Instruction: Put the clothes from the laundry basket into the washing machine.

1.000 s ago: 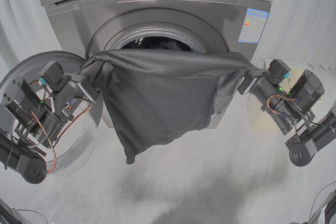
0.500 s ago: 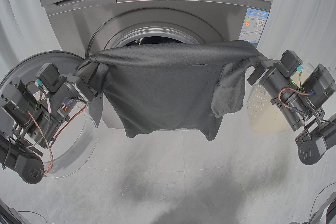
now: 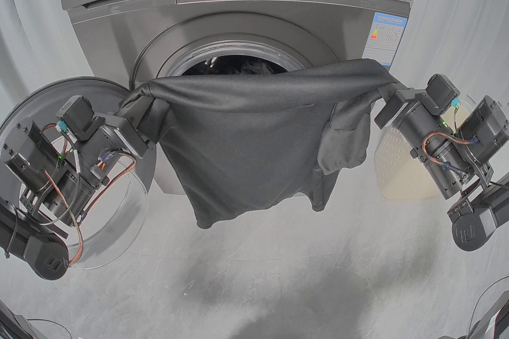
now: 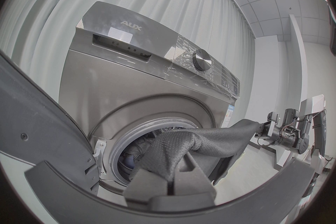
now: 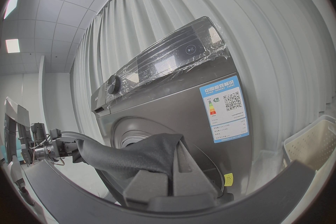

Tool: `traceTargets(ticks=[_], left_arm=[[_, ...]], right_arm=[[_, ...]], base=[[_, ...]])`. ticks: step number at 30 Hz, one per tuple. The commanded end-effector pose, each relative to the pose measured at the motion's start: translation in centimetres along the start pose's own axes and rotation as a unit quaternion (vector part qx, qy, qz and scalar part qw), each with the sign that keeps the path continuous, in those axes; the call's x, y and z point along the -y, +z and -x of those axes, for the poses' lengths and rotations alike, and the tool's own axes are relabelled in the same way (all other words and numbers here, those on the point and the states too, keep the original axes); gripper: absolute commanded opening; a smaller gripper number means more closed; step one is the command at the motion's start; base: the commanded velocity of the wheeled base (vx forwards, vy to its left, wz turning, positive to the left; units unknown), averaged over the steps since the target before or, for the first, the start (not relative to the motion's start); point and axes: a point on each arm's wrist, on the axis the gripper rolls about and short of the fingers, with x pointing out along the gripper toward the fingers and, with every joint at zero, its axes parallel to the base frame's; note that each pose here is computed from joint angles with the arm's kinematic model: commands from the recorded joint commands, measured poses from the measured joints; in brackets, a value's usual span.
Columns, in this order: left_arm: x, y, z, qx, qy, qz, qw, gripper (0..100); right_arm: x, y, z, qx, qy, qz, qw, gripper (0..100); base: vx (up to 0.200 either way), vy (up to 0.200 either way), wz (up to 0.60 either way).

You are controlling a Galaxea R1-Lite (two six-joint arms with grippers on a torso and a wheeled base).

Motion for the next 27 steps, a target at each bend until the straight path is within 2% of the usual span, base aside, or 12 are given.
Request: traceTargets(ticks=[1, 3, 6, 10, 11, 15, 16, 19, 20, 21, 24, 27], left_arm=[[1.8, -1.1, -0.5, -0.016, -0.032, 0.013, 0.9993, 0], [2.5, -1.4, -0.8, -0.017, -0.044, 0.014, 0.9988, 0], [3.6, -1.3, -2.1, -0.002, -0.061, 0.017, 0.9980, 0], [4.2, -1.4, -2.8, 0.004, -0.070, 0.020, 0.9973, 0], [4.3, -1.5, -3.1, 0.005, -0.071, 0.021, 0.9972, 0], [4.6, -1.4, -3.5, 0.012, -0.075, 0.022, 0.9969, 0], [4.6, -1.4, -3.5, 0.012, -0.075, 0.022, 0.9969, 0], [4.7, -1.3, -3.7, 0.016, -0.077, 0.023, 0.9966, 0], [4.8, -1.2, -3.7, 0.017, -0.077, 0.023, 0.9966, 0], [4.8, -1.1, -3.8, 0.020, -0.077, 0.023, 0.9965, 0], [4.8, -0.9, -3.9, 0.024, -0.077, 0.023, 0.9965, 0], [5.1, -0.7, -3.9, 0.027, -0.082, 0.025, 0.9960, 0]], right_arm=[[-0.7, -1.2, 0.3, -0.022, 0.008, -0.009, 0.9997, 0], [-0.9, -2.5, 0.5, -0.044, 0.007, -0.012, 0.9989, 0], [-1.7, -5.0, 1.1, -0.089, 0.013, -0.031, 0.9955, 0], [-3.3, -7.4, 1.8, -0.133, 0.034, -0.044, 0.9896, 0], [-3.8, -8.6, 2.0, -0.151, 0.040, -0.046, 0.9867, 0], [-4.4, -10.7, 2.1, -0.179, 0.048, -0.044, 0.9817, 0], [-4.4, -10.7, 2.1, -0.179, 0.048, -0.044, 0.9817, 100], [-5.3, -13.1, 4.1, -0.238, 0.062, -0.043, 0.9683, 100], [-5.3, -13.2, 4.3, -0.241, 0.062, -0.042, 0.9676, 100], [-5.3, -14.1, 5.4, -0.271, 0.064, -0.039, 0.9597, 100], [-5.0, -15.6, 7.2, -0.317, 0.062, -0.031, 0.9460, 100], [-4.9, -16.3, 8.1, -0.341, 0.066, -0.025, 0.9376, 100]], base=[[0.000, 0.000, 0.00], [0.000, 0.000, 0.00], [0.000, 0.000, 0.00], [0.000, 0.000, 0.00], [0.000, 0.000, 0.00], [0.000, 0.000, 0.00], [0.000, 0.000, 0.00], [0.000, 0.000, 0.00], [0.000, 0.000, 0.00], [0.000, 0.000, 0.00], [0.000, 0.000, 0.00], [0.000, 0.000, 0.00]])
